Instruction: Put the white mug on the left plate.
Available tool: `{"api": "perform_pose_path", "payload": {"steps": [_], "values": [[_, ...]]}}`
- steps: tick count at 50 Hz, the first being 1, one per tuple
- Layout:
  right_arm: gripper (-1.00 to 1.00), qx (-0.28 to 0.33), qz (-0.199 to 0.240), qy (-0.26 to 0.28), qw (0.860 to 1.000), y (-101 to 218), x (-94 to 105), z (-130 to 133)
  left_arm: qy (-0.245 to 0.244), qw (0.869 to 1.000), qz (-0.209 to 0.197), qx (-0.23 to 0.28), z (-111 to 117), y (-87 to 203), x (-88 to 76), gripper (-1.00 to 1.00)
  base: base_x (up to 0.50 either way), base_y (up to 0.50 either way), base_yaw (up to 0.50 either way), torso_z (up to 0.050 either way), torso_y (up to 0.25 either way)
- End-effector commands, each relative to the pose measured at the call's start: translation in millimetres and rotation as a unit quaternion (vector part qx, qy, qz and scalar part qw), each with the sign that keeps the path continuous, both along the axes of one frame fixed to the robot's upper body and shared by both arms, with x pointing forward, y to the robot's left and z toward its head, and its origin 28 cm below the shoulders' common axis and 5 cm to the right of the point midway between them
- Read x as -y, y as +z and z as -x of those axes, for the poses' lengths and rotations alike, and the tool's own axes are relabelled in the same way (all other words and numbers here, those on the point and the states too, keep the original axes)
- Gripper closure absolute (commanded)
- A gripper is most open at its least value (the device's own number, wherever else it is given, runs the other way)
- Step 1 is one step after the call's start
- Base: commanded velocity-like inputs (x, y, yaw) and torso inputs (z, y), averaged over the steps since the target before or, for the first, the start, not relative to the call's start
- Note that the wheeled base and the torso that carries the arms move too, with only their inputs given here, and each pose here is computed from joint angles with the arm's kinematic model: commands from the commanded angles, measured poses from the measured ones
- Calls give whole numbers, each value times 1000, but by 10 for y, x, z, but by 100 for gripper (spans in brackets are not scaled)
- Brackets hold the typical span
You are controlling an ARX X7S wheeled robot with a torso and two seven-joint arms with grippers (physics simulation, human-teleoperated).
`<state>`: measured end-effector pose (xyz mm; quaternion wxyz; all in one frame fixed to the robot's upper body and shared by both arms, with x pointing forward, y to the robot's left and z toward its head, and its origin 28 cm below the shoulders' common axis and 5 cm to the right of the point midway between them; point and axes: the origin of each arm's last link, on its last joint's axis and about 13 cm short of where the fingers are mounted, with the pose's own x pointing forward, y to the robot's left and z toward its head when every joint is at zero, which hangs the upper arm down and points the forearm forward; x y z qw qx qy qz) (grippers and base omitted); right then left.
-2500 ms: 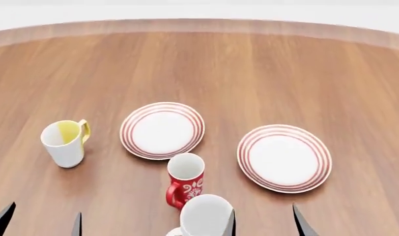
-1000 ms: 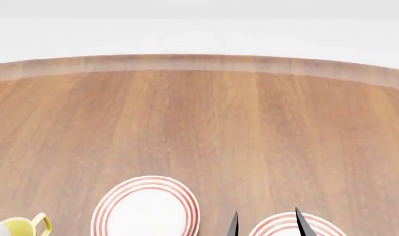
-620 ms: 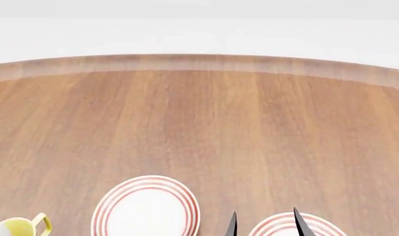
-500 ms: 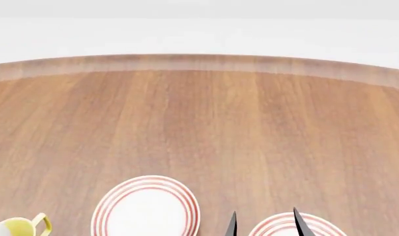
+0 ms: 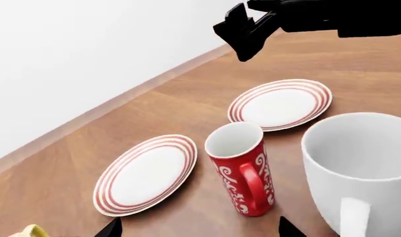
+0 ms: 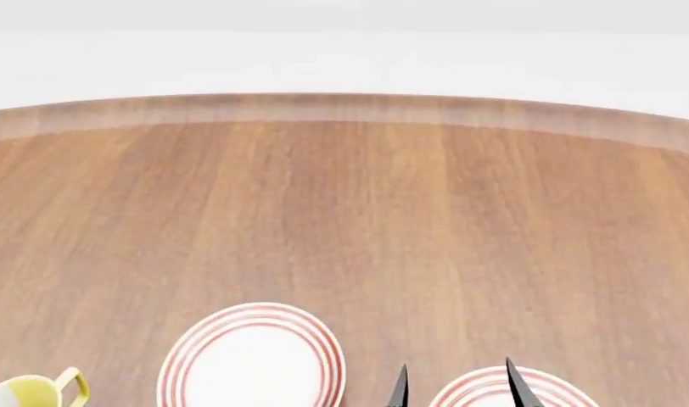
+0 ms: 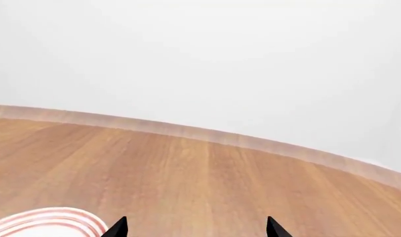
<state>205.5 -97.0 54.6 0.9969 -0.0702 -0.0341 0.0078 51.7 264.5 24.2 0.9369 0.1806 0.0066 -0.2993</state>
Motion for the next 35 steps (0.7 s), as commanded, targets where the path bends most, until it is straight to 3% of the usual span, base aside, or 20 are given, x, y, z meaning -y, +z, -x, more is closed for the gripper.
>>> {"api": "perform_pose_path", "payload": {"steps": [1, 5, 7, 20, 35], "values": [[-100, 1, 0, 3, 1000, 30, -21, -19, -45, 999, -12, -23, 54, -127, 29, -100, 0, 0, 0, 0, 0], [-100, 1, -1, 3, 1000, 22, -15, -21, -63, 998, -14, -25, 71, -120, 77, -100, 0, 0, 0, 0, 0], [-100, 2, 0, 1, 1000, 29, -20, -8, -96, 994, -31, -28, 250, -150, 114, -100, 0, 0, 0, 0, 0], [-100, 3, -1, 1, 1000, 41, -19, -4, -98, 994, -33, -30, 290, -162, 103, -100, 0, 0, 0, 0, 0], [-100, 6, -3, 1, 1000, 43, -15, -12, -120, 992, -11, -45, 81, -351, 165, -100, 0, 0, 0, 0, 0]]}}
